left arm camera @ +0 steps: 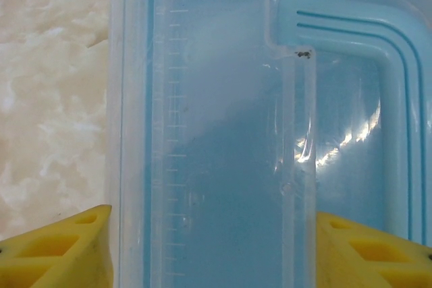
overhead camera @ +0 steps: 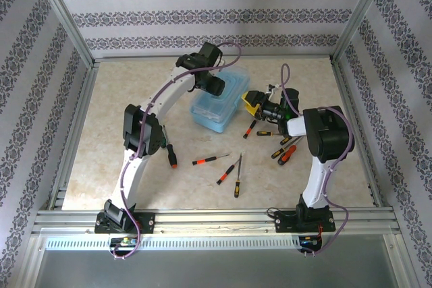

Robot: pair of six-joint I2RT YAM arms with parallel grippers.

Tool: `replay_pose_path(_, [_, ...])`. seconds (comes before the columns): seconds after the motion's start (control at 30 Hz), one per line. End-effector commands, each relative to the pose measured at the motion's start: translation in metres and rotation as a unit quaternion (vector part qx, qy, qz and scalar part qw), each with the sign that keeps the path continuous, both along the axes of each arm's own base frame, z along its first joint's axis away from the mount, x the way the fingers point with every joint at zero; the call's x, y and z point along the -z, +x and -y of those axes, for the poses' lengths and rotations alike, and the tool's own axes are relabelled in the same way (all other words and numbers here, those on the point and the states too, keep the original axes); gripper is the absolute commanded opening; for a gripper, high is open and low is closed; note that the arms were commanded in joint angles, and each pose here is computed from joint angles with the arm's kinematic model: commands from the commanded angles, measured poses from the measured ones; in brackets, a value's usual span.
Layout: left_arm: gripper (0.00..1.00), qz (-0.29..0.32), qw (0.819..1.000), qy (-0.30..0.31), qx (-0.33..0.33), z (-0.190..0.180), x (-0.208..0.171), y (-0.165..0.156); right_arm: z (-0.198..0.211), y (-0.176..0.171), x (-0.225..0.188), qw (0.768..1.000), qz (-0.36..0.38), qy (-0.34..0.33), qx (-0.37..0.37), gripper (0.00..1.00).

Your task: Pack the tool kit

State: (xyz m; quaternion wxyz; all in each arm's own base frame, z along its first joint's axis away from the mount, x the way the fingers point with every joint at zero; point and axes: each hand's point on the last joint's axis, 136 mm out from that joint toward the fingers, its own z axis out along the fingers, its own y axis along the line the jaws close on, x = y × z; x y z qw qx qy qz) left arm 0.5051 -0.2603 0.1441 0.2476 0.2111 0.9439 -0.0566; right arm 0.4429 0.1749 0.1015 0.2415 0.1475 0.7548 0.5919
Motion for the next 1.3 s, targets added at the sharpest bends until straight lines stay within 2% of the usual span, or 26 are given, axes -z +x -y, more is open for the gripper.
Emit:
replay_pose_path(0.0, [0.62,-0.116,0.993,-0.005,0.002,-0.008,0.059,-0.032,-0.004,0.009,-0.014,0.999,0.033,0.033,-0.006,0.70])
replay_pose_path(0.4, [0.59,-0.128,0.991,-0.029,0.006,-0.015,0.064,-0.031,-0.028,0.009,-0.020,0.997,0.035,0.060,-0.034,0.71])
replay_pose_path(0.53, [0.56,-0.132,0.990,-0.047,0.004,-0.013,0.063,-0.030,-0.028,0.010,-0.011,0.998,0.021,0.051,-0.028,0.70])
replay_pose_path(0.9, [0.55,-0.138,0.989,-0.053,0.003,-0.010,0.065,-0.032,-0.047,0.005,-0.030,0.993,0.035,0.087,-0.065,0.70])
replay_pose_path(1.07, [0.55,-0.137,0.990,-0.041,-0.006,-0.012,0.069,-0.033,-0.051,0.007,-0.041,0.990,0.042,0.114,-0.071,0.67])
replay_pose_path(1.27, [0.58,-0.133,0.991,0.011,-0.017,-0.016,0.085,-0.040,-0.054,0.002,-0.073,0.986,0.069,0.121,-0.087,0.65])
